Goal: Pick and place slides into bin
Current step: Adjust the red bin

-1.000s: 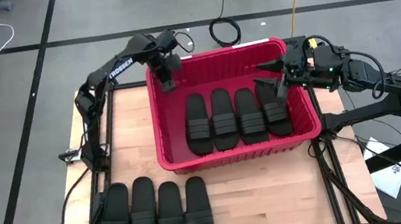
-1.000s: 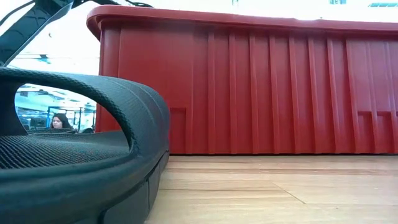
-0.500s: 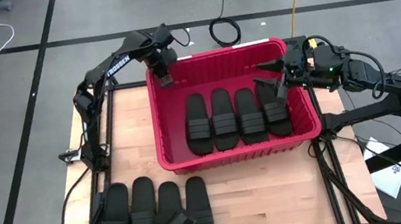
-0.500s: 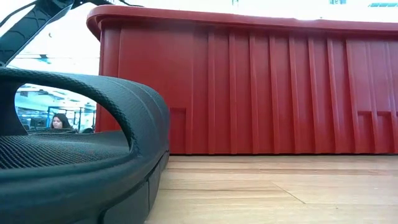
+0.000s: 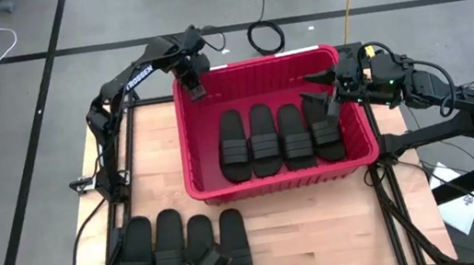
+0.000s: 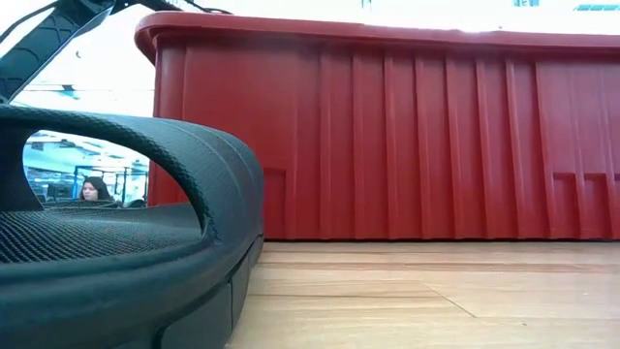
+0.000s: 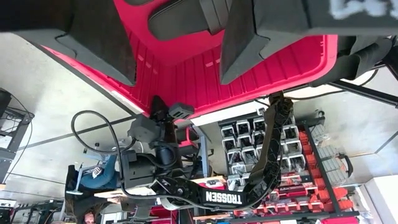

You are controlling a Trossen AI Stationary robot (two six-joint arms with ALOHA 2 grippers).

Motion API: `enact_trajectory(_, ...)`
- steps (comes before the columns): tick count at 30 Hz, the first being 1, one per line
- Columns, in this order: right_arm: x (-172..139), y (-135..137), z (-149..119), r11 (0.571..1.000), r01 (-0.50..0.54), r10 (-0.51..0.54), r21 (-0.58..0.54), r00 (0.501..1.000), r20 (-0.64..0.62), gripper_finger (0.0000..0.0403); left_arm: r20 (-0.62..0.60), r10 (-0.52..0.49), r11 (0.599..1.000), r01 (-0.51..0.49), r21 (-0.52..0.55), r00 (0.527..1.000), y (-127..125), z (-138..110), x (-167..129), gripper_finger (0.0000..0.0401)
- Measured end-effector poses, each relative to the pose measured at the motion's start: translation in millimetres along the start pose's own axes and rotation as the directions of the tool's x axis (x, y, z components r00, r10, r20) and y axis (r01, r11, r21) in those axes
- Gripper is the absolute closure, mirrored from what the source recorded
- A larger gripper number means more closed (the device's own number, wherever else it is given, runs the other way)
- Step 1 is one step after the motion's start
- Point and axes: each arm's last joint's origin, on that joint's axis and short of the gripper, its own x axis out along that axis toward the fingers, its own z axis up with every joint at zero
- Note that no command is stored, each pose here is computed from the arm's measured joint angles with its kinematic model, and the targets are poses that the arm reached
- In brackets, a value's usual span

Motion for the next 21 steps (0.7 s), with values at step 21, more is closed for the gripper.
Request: enact_trajectory(21, -0.1, 0.1, 0.0, 1.000, -0.003, 0.003, 0.004, 1.000, 0.000, 0.0181, -0.023, 0.084, 0.996, -0.085, -0.034, 0.996, -1.5, -2.1, 19.0, 0.0401)
